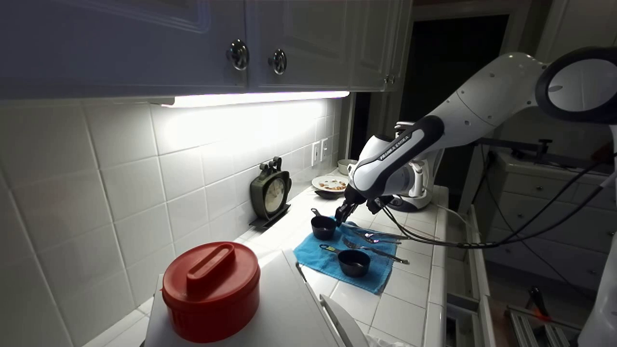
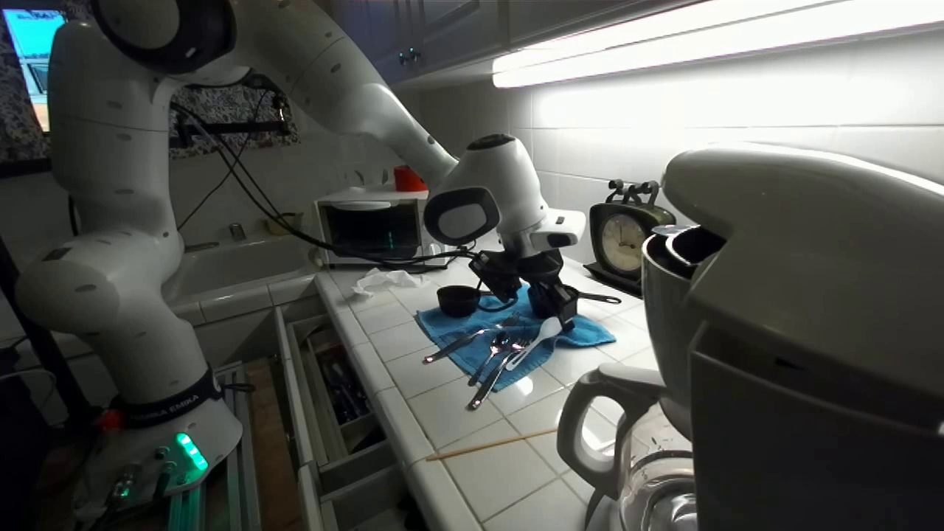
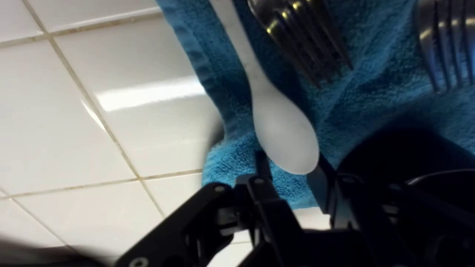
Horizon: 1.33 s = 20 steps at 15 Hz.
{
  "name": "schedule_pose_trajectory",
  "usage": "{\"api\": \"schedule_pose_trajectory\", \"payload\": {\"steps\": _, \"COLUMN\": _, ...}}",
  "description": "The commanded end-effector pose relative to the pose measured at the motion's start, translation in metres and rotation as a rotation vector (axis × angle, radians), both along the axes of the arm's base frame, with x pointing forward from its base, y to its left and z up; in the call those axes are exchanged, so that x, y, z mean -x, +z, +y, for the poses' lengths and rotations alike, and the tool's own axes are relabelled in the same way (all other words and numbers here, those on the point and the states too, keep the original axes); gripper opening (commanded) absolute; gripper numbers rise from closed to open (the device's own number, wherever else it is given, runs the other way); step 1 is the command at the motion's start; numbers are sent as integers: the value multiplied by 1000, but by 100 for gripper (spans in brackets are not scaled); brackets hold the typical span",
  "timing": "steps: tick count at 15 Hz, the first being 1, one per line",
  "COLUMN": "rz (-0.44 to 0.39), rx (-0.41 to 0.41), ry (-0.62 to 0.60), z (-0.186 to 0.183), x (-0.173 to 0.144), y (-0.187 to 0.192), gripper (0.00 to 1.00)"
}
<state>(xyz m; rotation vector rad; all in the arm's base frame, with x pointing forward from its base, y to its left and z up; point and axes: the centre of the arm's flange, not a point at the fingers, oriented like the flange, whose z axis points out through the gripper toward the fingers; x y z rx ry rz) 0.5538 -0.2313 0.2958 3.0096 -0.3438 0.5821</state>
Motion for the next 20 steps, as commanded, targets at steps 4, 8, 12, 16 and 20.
{"api": "schedule_pose_trajectory", "payload": {"steps": 4, "rz": -4, "rx": 15, "ry": 13, "z": -6, "x": -3, "y": 1, "gripper": 2}}
{"api": "schedule_pose_trajectory", "payload": {"steps": 8, "rz": 0, "rx": 22, "ry": 21, "z": -7, "x": -1, "y": 4, "gripper": 29}}
{"api": "schedule_pose_trajectory", "payload": {"steps": 12, "rz": 6, "rx": 32, "ry": 23, "z": -6, "x": 2, "y": 11, "gripper": 4}}
{"api": "schedule_pose_trajectory", "payload": {"steps": 16, "rz": 20, "rx": 35, "ry": 20, "z": -5, "x": 2, "y": 14, "gripper": 6}}
{"api": "schedule_pose_trajectory", "payload": {"steps": 20, "rz": 41, "rx": 48, "ry": 2, "z": -7, "x": 6, "y": 21, "gripper": 5}}
